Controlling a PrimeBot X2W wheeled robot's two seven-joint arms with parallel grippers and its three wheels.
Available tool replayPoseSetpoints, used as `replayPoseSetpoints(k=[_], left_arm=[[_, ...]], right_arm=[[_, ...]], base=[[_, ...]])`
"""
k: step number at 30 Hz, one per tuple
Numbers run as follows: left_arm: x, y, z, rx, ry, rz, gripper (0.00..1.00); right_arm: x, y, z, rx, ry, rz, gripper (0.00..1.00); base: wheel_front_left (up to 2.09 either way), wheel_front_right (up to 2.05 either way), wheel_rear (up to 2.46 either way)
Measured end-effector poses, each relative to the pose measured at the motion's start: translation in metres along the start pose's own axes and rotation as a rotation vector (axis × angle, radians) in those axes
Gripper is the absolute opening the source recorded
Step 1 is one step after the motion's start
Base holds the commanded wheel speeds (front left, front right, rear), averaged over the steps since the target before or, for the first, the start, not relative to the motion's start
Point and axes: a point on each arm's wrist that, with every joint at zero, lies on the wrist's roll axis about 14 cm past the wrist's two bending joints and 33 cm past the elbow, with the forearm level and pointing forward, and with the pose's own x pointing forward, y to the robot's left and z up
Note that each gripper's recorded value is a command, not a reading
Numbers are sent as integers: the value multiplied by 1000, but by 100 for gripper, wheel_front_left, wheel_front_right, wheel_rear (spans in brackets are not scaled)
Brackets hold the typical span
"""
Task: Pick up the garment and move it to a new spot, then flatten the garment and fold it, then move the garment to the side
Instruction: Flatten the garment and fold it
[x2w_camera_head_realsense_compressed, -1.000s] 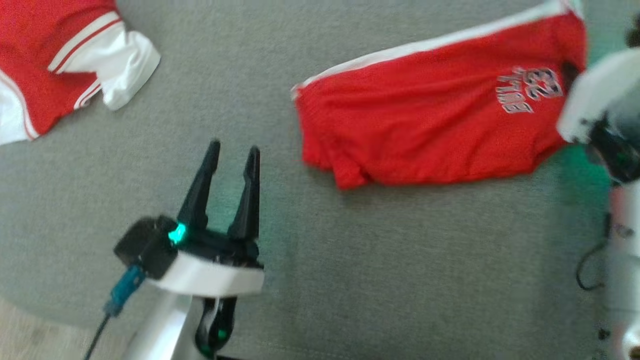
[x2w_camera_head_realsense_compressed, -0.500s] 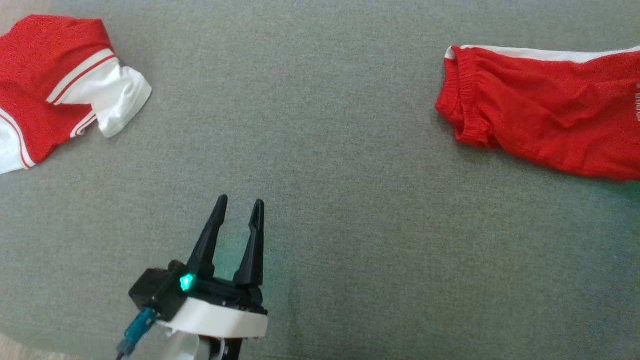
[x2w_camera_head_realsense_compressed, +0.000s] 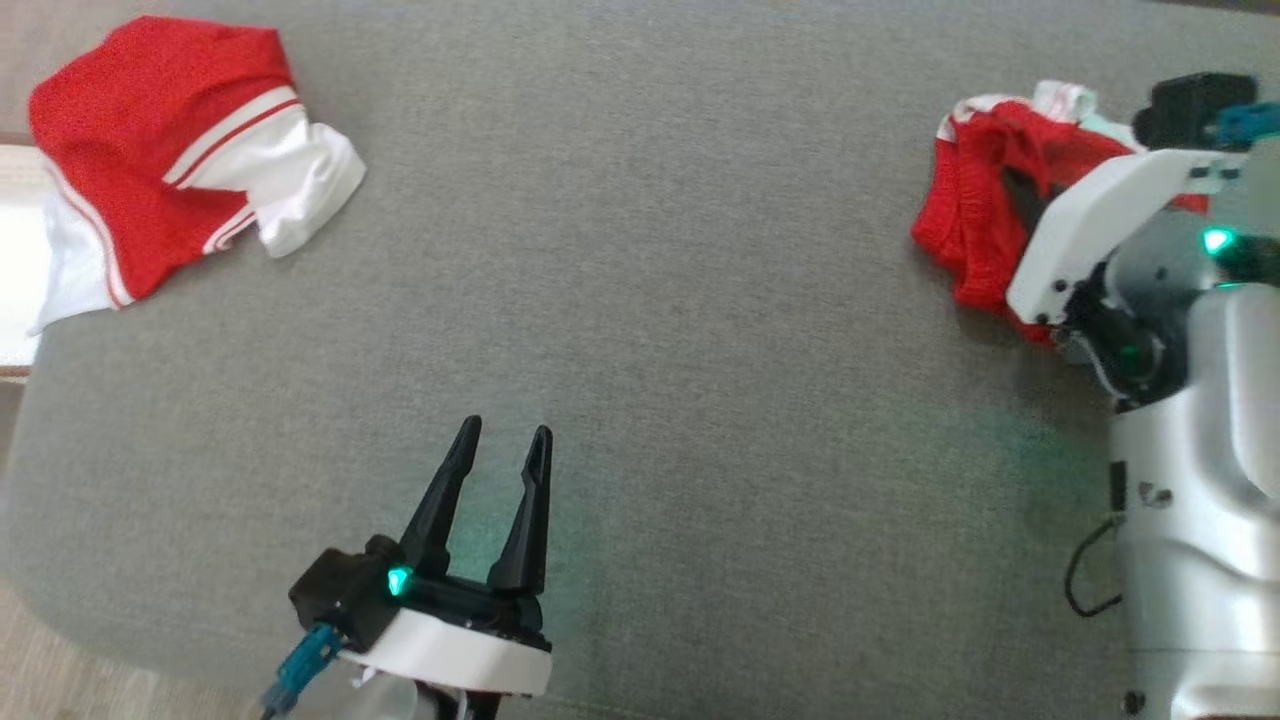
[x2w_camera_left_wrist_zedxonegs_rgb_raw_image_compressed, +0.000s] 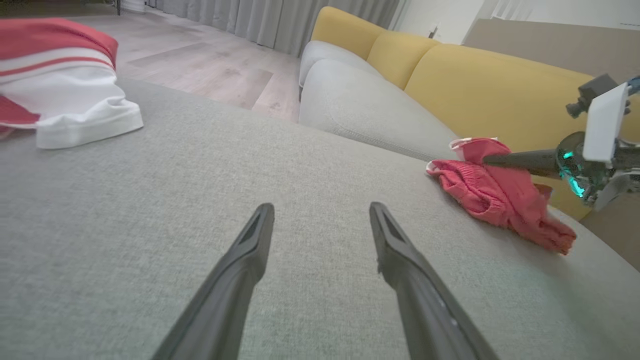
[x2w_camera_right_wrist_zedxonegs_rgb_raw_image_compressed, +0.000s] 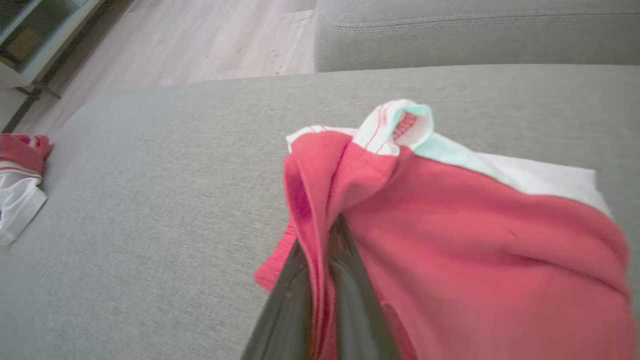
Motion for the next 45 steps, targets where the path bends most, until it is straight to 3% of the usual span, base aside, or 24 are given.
replayPoseSetpoints(k=[7,8,9,10,17,21,29,37,45], left_arm=[[-7,4,2,-1,-9,20,100],[-7,3,2,-3,-8,20,100],[-7,2,0,-5,-6,19,100],[-8,2,-1,-7,-3,18,100],[-3,-7,-3,-7,4,-16,100],[0,-8,1,1,-8,-26,100],[-8,-12,2,15,-17,-40,100],[-20,-15,6,25,-39,-46,100],[-37,-12,12,39,-74,-29,100]], right_arm=[[10,16,0,-12,-18,32,0],[11,16,0,-13,-20,32,4],[11,16,0,-16,-27,32,47],[11,17,2,-20,-43,34,100],[2,52,3,33,-110,174,100],[-19,63,16,-3,-235,202,100],[-76,7,2,-174,-417,-50,100],[-139,-42,-34,-187,-527,-246,100],[-179,-62,-60,-180,-622,-342,100]], base=[[0,0,0],[0,0,0],[0,0,0],[0,0,0],[0,0,0],[0,0,0],[0,0,0],[0,0,0],[0,0,0]])
